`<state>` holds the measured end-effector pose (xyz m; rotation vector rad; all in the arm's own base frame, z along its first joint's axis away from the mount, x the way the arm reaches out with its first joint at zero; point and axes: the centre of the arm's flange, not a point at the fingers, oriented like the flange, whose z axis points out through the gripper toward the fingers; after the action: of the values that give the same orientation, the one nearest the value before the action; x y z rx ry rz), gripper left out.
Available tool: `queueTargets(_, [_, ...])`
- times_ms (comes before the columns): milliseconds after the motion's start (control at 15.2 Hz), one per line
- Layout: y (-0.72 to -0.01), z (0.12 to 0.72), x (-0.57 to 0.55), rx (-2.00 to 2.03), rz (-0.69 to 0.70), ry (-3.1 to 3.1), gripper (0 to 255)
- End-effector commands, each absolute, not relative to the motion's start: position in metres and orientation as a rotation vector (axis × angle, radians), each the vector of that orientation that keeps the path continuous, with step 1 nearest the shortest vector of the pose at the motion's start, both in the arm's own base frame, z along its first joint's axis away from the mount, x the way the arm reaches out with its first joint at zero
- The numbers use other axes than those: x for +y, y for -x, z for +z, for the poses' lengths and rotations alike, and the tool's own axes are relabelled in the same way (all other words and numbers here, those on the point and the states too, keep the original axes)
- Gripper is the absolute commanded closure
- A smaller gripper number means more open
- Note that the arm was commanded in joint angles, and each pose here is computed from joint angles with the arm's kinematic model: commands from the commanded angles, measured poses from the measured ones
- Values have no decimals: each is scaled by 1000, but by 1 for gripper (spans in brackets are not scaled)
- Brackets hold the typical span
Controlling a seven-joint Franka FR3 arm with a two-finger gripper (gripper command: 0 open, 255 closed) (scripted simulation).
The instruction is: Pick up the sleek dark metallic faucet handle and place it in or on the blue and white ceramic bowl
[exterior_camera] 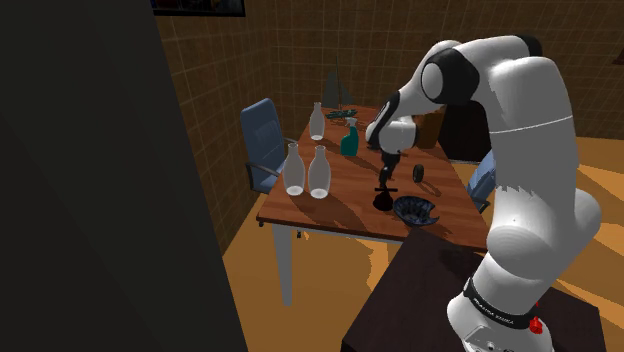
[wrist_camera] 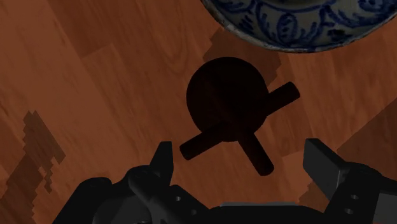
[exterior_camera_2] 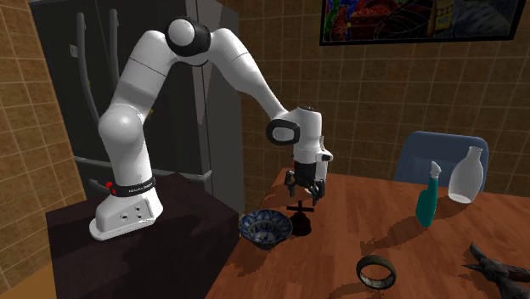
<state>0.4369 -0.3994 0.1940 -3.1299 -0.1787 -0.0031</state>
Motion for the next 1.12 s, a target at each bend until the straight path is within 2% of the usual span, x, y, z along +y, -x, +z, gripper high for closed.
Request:
queueTargets(0, [-440,182,-408,-177,-6,3129,0])
queueTargets(396, [-440,147,-407,-177,-6,3129,0])
queueTargets(924, [-440,147,-408,-177,-6,3129,0])
queueTargets(990, [-440,147,-408,-177,-6,3129,255])
queueTargets(1056, [-440,147,-408,-177,-6,3129,255])
